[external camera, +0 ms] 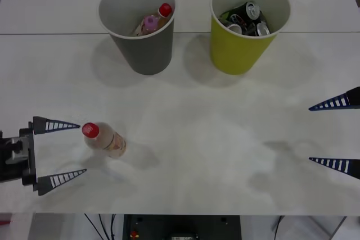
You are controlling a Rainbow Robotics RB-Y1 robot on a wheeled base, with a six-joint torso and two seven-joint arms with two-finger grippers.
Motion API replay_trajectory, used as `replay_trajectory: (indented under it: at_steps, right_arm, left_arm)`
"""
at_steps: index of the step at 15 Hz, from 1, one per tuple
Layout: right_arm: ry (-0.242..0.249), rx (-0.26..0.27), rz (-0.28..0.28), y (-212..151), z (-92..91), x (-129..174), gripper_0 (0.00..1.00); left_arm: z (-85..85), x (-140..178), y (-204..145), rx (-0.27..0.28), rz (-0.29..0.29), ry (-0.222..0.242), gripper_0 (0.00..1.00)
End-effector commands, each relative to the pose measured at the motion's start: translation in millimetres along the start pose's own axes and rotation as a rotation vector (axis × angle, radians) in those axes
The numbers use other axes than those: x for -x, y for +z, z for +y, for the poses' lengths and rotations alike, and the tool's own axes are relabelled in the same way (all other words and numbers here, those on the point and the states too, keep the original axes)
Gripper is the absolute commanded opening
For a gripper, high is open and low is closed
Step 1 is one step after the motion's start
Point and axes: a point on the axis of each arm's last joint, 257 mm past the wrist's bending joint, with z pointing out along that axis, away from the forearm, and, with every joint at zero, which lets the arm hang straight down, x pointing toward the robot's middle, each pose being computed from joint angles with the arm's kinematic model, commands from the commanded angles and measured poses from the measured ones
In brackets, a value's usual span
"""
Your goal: Put the can into the green bin and the plastic bottle into the gray bin
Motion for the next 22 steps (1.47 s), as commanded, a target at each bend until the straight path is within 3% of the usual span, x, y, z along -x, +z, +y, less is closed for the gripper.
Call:
replay_trajectory:
  at_steps: [1,14,22]
  right_arm:
    - [0.000,0.000,0.000,0.0,0.0,0.0,1.00]
    - [0.000,0.000,0.000,0.0,0.0,0.0,1.00]
    - [0.000,0.000,0.000,0.0,0.0,0.0,1.00]
  left_arm:
    - [-1.8,-2.7,7.3,0.025,-0.024,-0.021,1.00]
    - [3.5,1.9,48.0,0.121,-0.138,-0.064,1.00]
    - [8.1,7.3,75.9,0.138,-0.179,-0.080,1.00]
